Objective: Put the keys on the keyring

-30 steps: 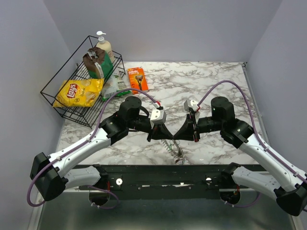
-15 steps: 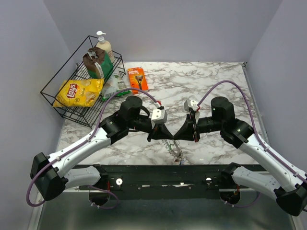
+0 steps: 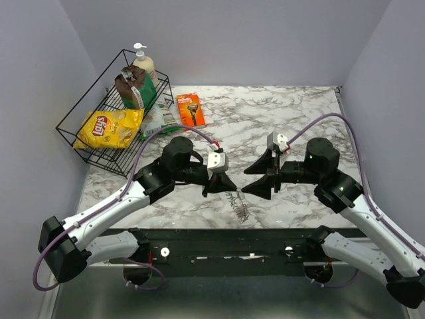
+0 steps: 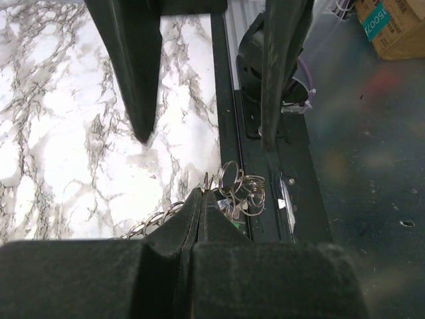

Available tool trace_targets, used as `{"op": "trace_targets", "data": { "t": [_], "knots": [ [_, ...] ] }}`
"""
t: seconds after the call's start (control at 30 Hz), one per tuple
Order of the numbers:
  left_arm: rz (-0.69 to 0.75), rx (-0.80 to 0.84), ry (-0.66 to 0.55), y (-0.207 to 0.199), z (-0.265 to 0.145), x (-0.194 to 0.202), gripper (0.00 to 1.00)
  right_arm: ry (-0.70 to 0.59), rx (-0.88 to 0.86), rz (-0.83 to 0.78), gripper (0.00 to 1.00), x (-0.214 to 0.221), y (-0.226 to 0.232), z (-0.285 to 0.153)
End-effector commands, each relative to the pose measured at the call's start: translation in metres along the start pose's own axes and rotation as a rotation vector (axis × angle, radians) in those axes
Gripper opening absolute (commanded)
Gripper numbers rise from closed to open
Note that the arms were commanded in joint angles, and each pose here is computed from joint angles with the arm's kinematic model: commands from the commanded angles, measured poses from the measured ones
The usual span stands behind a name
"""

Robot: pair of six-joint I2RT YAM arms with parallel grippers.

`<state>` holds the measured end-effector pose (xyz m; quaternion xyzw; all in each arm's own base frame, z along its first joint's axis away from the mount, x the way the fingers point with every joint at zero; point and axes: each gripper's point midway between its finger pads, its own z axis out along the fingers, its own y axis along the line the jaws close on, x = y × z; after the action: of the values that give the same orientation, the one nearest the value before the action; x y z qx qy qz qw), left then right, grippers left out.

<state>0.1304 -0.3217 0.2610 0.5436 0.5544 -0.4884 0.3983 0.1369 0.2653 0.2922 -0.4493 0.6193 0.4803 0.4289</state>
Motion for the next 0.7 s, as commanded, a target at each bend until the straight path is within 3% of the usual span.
{"op": "trace_targets", "data": {
  "t": [0.0, 0.13, 0.4, 0.53, 0.67],
  "knots": [
    [0.046, -0.030, -0.063, 0.001, -0.003, -0.014, 0.00, -0.107, 0.167, -0.052, 0.76, -0.021, -0.017, -0.012],
    [0.069, -0.054, -0.095, 0.002, -0.006, -0.019, 0.00, -0.129, 0.245, -0.040, 0.89, -0.022, -0.028, -0.016],
    [0.093, -0.072, -0.179, -0.002, -0.011, -0.029, 0.00, -0.117, 0.266, -0.029, 0.91, -0.015, -0.035, -0.014],
    [0.113, -0.049, -0.245, -0.010, -0.014, -0.040, 0.00, -0.132, 0.223, -0.065, 0.87, -0.014, -0.028, -0.013],
    [0.165, -0.003, -0.326, -0.022, -0.017, -0.050, 0.00, -0.165, 0.141, -0.124, 0.73, -0.017, -0.011, -0.014]
  ]
}}
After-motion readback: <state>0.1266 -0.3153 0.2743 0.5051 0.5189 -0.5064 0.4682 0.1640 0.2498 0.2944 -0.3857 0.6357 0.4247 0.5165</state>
